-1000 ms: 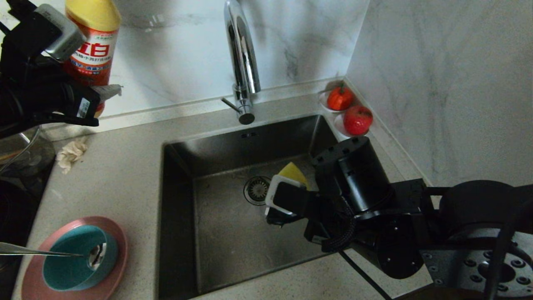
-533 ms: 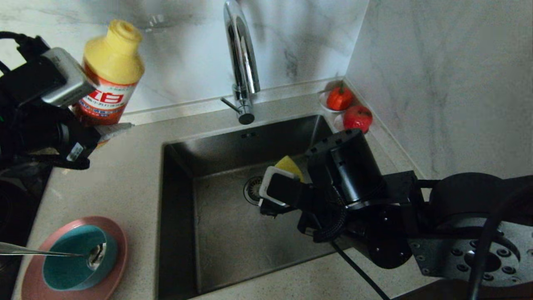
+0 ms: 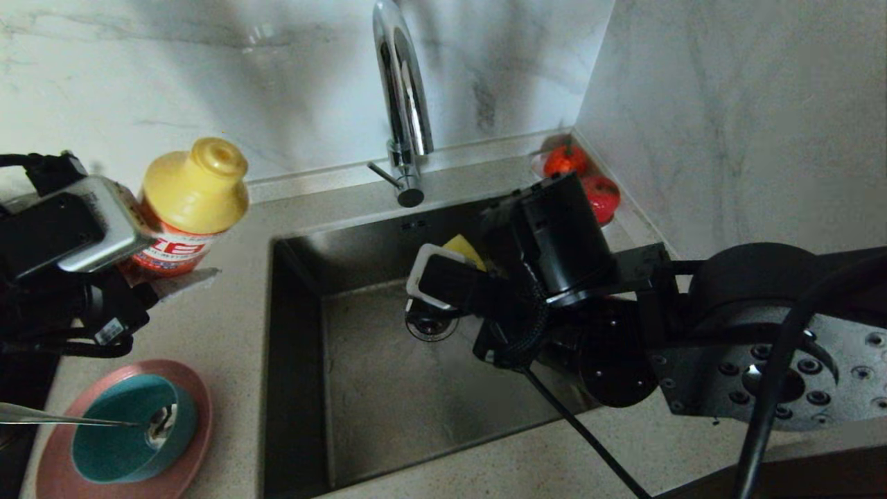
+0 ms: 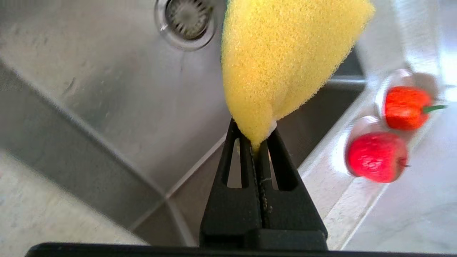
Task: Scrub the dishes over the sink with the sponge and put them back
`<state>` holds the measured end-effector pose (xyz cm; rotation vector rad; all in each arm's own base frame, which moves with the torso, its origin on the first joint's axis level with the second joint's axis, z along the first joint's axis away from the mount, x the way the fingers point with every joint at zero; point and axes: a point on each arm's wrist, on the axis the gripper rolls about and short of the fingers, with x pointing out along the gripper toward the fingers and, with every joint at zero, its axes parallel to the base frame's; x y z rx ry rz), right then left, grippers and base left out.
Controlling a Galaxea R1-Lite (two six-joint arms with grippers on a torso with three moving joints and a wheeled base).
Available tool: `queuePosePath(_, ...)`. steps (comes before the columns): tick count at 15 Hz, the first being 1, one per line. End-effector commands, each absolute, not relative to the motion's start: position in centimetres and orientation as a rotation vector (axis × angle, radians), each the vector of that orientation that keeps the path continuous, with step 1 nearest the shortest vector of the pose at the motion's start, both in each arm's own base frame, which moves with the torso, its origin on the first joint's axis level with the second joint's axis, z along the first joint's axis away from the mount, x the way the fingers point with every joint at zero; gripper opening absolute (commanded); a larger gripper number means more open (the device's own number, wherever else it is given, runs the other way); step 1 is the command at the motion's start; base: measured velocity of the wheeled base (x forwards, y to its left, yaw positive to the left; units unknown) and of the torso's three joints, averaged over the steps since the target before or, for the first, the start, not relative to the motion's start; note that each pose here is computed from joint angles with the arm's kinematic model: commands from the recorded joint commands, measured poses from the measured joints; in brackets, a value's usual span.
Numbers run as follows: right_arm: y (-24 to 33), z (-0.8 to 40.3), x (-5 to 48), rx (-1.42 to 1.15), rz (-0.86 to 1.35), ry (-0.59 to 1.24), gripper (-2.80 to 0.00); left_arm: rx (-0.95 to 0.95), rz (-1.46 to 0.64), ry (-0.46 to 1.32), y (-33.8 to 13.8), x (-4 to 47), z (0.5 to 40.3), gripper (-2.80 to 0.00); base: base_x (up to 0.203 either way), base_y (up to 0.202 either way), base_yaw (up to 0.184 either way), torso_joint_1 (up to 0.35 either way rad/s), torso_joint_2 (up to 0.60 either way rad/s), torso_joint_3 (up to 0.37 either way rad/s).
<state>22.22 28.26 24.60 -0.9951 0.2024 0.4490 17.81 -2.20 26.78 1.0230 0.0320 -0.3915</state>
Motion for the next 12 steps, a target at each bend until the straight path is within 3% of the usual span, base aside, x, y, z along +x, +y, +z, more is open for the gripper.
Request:
queuePosePath(1,28.0,26.0,22.0,-0.969,0.444,0.169,-2.80,1.026,-0.411,0.061,-2.1,17.2,25.5,-2.80,0.000,0.000,0.000,0.000,0.00,0.000)
queuePosePath(7,26.1,28.9,20.9,-0.892,0.487,0.107,-2.80,1.077,-0.445,0.101,-2.1,16.3,23.3,-2.80,0.000,0.000,0.000,0.000,0.00,0.000)
queuePosePath(12,27.4,28.9,20.4,-0.821,0.548,0.118,-2.80,1.177,-0.448,0.079,-2.1,16.7,22.5,-2.80,0.000,0.000,0.000,0.000,0.00,0.000)
